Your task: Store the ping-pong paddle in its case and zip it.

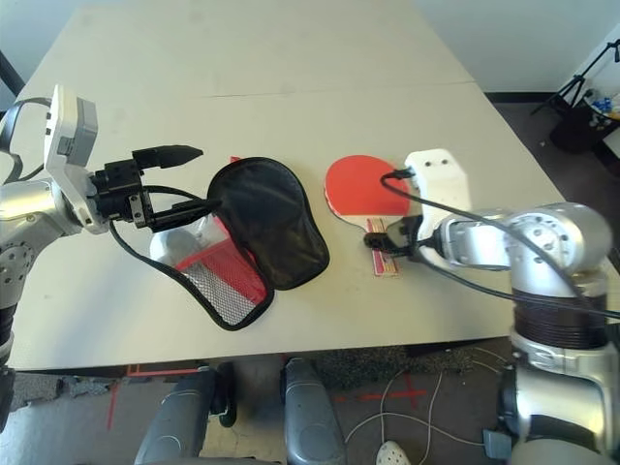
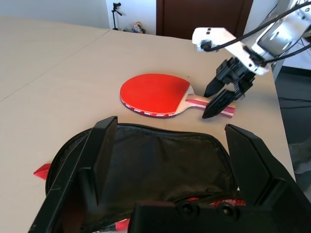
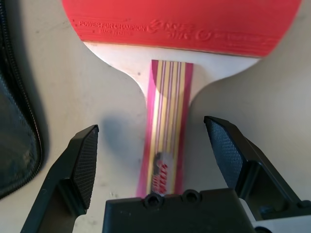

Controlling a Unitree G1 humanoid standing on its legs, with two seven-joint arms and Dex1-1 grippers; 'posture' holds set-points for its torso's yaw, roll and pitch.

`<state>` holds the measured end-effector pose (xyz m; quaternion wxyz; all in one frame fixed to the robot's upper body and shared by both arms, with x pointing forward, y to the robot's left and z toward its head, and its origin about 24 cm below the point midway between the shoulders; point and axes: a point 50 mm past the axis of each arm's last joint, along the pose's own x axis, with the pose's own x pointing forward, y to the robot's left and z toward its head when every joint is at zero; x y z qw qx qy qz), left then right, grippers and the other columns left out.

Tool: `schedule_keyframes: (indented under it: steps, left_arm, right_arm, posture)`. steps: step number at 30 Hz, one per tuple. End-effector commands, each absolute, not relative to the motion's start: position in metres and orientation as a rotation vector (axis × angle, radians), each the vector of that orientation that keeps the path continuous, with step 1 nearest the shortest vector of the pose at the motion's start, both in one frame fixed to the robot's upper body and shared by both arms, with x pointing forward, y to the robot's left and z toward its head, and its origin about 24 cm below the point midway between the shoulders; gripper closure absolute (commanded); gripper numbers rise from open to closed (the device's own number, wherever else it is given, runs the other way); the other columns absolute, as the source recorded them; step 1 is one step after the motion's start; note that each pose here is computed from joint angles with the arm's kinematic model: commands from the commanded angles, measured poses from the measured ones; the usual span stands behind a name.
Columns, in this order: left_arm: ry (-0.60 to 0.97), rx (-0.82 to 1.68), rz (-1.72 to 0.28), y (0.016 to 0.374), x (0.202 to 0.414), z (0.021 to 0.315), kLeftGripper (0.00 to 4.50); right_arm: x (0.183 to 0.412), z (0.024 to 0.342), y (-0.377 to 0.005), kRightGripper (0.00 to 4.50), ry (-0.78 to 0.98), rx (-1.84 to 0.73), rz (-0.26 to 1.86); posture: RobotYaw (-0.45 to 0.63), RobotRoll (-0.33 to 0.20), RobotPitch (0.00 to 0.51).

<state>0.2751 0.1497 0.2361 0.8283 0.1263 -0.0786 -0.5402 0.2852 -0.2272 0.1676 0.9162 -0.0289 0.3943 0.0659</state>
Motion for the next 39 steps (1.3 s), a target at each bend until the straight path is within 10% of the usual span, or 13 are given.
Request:
schedule_keyframes:
  steps: [1,7,17,39]
  left_arm:
    - [-0.173,0.277,-1.160,0.145,0.272,0.238,0.00]
    - [-0.173,0.283,-1.163,0.142,0.271,0.237,0.00]
    - [-0.167,0.285,-1.159,0.143,0.270,0.235,0.00]
    - [-0.167,0.271,-1.152,0.140,0.273,0.229,0.00]
  right_arm:
    - [0.286,0.163,-0.231,0.02,0.849,-0.036,0.078]
    - [0.287,0.156,-0.229,0.37,0.870,-0.025,0.051]
    - [0.281,0.152,-0.226,3.34,0.872,-0.074,0.044]
    - [0.275,0.209,-0.176,3.41,0.435,-0.289,0.224]
  posture:
    - [-0.12,0.000,0.239]
    - [-0.12,0.000,0.242]
    - [-0.11,0.000,0.247]
    - [-0.11,0.000,0.228]
